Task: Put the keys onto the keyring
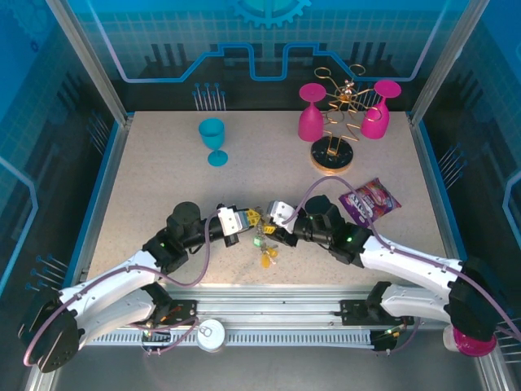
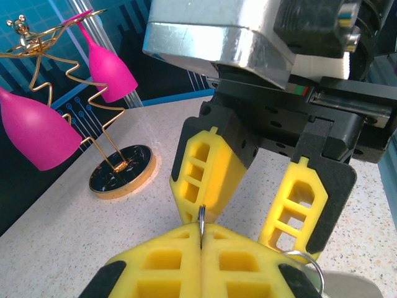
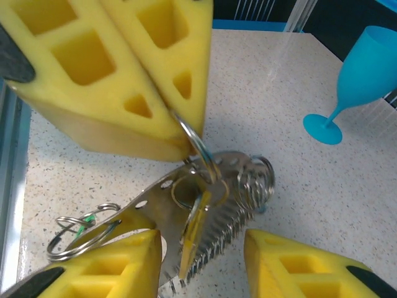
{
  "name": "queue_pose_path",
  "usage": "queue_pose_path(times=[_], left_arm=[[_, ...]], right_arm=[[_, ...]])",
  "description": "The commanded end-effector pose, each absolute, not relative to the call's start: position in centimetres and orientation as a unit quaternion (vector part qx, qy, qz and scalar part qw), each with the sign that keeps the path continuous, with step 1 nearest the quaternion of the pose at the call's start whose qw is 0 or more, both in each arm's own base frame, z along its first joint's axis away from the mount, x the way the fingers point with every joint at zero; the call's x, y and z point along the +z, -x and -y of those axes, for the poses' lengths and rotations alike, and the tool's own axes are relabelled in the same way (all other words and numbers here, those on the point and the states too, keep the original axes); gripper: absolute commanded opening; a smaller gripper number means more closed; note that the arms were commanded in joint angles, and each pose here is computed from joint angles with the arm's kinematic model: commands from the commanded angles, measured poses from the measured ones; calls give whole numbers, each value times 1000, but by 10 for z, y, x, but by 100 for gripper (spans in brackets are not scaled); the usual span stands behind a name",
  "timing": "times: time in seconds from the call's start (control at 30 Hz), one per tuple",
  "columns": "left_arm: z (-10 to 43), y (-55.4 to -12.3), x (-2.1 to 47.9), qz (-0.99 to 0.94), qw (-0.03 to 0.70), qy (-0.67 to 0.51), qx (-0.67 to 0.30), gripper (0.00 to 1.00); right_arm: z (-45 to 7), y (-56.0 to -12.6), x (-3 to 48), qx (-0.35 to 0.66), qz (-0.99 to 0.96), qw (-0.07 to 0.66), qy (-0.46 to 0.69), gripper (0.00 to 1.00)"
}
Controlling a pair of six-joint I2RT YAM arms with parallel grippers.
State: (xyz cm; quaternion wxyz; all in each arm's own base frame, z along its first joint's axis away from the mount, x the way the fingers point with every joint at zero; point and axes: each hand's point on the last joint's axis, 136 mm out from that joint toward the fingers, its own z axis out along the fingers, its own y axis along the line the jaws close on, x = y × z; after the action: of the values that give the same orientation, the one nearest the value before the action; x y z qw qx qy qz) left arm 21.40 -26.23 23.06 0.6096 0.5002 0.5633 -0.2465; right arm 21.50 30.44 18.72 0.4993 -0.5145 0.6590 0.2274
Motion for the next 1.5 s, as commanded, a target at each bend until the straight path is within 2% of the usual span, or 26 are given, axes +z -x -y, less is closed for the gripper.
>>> queue_pose_path(times=[0.0,0.27,0.43,0.6,1.03,1.27,1.3,1.4,1.47], left_arm=[[264,-210,249,-537,633,-493,-260,0],[264,-210,248,-539,630,-494,-262,0],[265,-210,248,-539,630,-494,-261,0],[264,-212,245,-543,627,-497,-254,0],[265,-214,231,-557,608,-511,-244,0],[261,-224,224,-575,604,-506,-220,0],[261,-225,222,-577,603,-507,-217,9],[262,-224,222,-576,602,-508,-218,53],[261,-224,225,-574,606,-505,-217,68]], right_arm=[[-315,-215,202,243,-639,521,510,37],[-313,-219,203,231,-640,528,508,24],[-312,-219,205,227,-638,530,511,9],[-307,-220,207,210,-642,526,516,0],[-294,-217,234,167,-635,521,545,0],[-285,-218,232,129,-642,508,559,0],[-284,-218,234,124,-643,507,560,0],[-285,-220,238,119,-642,506,563,0],[-285,-222,240,111,-642,506,565,0]])
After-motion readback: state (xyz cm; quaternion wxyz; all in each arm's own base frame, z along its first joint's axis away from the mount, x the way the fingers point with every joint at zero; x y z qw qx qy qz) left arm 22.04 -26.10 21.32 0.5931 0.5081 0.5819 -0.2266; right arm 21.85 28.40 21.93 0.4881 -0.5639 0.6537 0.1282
